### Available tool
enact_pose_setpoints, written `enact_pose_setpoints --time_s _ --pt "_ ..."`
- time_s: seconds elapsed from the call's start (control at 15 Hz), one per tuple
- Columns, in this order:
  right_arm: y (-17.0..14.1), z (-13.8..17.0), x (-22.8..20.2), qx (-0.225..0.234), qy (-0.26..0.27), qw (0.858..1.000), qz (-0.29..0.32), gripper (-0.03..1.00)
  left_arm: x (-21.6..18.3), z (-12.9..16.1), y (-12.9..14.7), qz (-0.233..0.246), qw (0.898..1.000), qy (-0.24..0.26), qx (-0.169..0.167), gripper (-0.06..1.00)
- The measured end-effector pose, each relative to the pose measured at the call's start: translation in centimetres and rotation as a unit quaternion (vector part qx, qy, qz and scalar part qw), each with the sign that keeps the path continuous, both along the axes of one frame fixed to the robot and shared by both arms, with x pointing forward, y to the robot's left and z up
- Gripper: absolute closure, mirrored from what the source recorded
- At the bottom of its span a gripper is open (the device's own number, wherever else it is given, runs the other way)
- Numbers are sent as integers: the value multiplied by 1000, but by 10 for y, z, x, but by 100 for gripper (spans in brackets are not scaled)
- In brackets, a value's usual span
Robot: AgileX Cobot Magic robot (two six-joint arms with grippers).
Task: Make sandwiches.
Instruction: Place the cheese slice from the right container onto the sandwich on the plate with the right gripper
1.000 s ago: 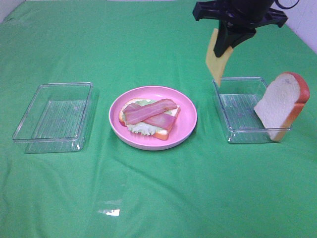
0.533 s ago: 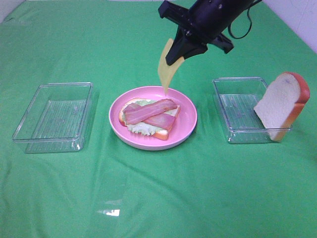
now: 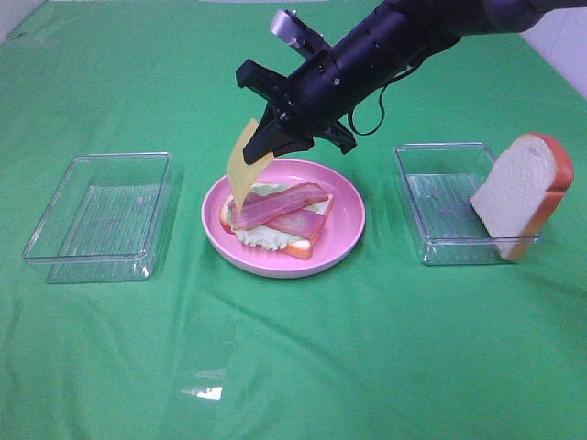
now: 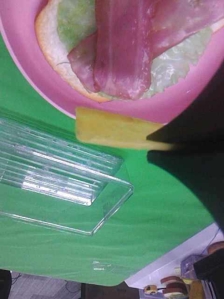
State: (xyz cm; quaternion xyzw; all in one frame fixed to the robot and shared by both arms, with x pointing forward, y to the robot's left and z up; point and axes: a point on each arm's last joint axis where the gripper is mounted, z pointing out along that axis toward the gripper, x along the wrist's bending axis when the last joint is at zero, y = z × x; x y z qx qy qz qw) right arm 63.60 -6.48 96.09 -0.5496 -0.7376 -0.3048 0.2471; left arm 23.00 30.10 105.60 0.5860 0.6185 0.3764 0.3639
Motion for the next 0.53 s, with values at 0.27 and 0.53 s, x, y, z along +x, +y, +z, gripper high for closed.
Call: enact_pose_setpoints --time_s 0.27,0.53 --pt "1 -31 6 -23 12 1000 -9 94 0 0 0 0 1000 0 0 -4" --pt "-6 -49 8 -77 11 997 -9 94 0 0 0 0 1000 0 0 -4"
